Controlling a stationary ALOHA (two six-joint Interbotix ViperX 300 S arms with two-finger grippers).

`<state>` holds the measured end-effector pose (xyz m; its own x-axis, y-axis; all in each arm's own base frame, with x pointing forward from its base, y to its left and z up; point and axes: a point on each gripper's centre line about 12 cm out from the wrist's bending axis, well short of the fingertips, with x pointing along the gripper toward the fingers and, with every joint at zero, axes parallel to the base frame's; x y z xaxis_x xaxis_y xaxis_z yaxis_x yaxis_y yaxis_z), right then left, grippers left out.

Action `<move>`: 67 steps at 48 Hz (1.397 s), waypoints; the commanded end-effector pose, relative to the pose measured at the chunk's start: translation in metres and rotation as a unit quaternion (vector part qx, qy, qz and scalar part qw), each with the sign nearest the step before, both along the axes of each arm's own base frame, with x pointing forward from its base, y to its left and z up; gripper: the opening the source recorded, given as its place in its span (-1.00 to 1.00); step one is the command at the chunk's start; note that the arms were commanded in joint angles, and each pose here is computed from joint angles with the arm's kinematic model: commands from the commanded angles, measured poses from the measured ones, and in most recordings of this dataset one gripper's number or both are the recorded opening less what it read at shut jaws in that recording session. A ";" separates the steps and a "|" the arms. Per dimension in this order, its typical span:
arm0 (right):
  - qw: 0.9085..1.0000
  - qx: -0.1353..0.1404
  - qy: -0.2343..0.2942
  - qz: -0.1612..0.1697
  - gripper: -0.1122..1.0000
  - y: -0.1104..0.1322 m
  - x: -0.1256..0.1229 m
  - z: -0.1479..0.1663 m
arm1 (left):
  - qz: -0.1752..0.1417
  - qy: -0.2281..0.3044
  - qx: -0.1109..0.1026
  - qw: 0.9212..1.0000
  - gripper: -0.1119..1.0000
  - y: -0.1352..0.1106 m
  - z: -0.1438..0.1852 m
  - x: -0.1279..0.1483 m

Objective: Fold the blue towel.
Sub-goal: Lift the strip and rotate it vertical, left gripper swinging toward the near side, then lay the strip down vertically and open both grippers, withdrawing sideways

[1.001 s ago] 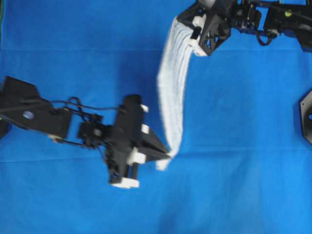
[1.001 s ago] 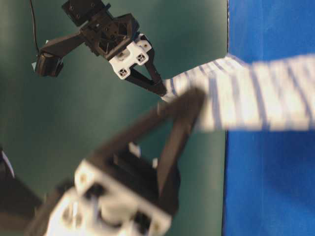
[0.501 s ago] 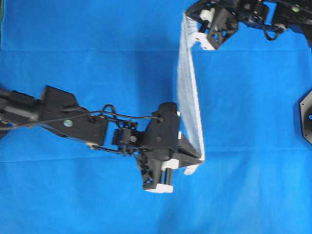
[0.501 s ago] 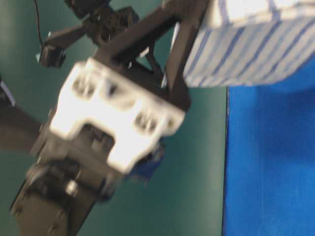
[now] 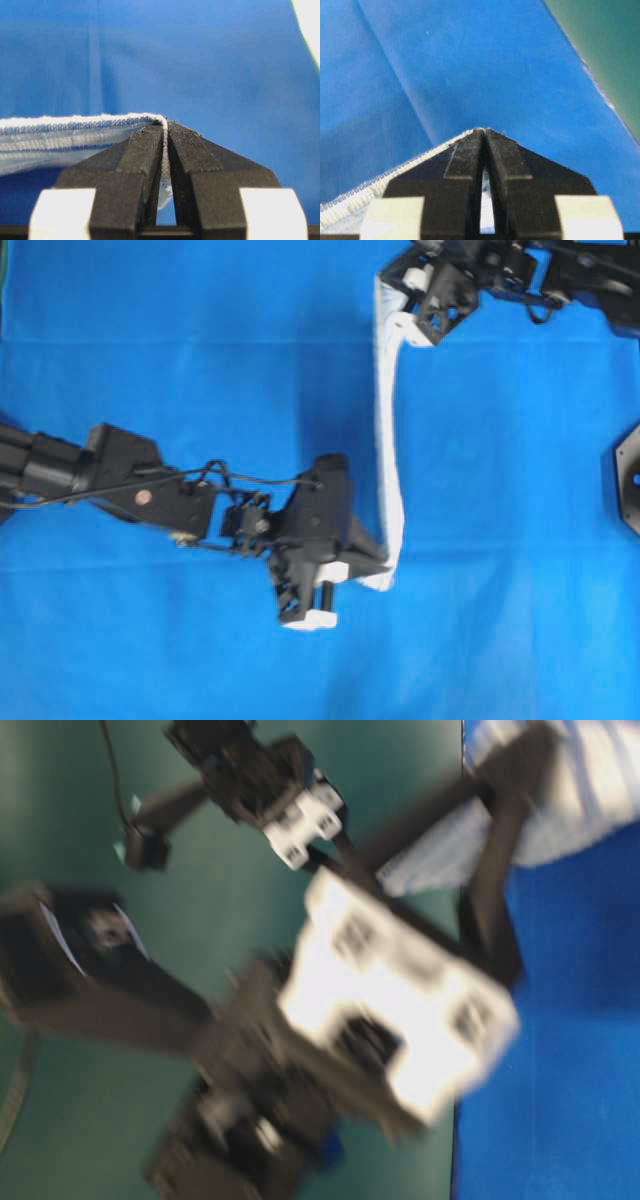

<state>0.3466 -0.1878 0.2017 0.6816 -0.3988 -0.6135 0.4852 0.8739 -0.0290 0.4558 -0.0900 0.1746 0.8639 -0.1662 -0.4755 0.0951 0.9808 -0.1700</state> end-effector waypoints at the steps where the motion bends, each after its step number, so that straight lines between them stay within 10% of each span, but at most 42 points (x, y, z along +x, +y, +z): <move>1: 1.000 -0.013 -0.021 0.009 -0.76 -0.006 0.020 0.009 | 0.001 -0.019 -0.018 1.000 -0.77 -0.003 0.016 -0.015; 12: 0.999 -0.015 -0.027 0.018 -0.76 -0.009 0.038 0.006 | 0.023 0.022 -0.055 0.998 -0.77 0.001 -0.003 -0.049; 40: 0.998 -0.041 -0.010 0.054 -0.76 0.000 0.045 0.002 | 0.026 0.029 -0.053 0.998 -0.75 0.004 -0.008 -0.049; 54: 0.996 -0.059 0.002 0.071 -0.74 0.002 0.046 0.002 | 0.026 0.029 -0.052 0.998 -0.13 0.005 -0.007 -0.049; 67: 0.993 -0.078 0.001 0.084 0.36 0.005 0.042 0.010 | 0.036 0.061 -0.040 0.997 0.61 0.020 0.013 -0.073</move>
<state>0.3878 -0.1844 0.1912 0.7131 -0.3605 -0.6013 0.3327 0.9289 -0.1624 0.3886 -0.0752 0.1647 0.7933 -0.1518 -0.5896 -0.0031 0.9674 -0.2533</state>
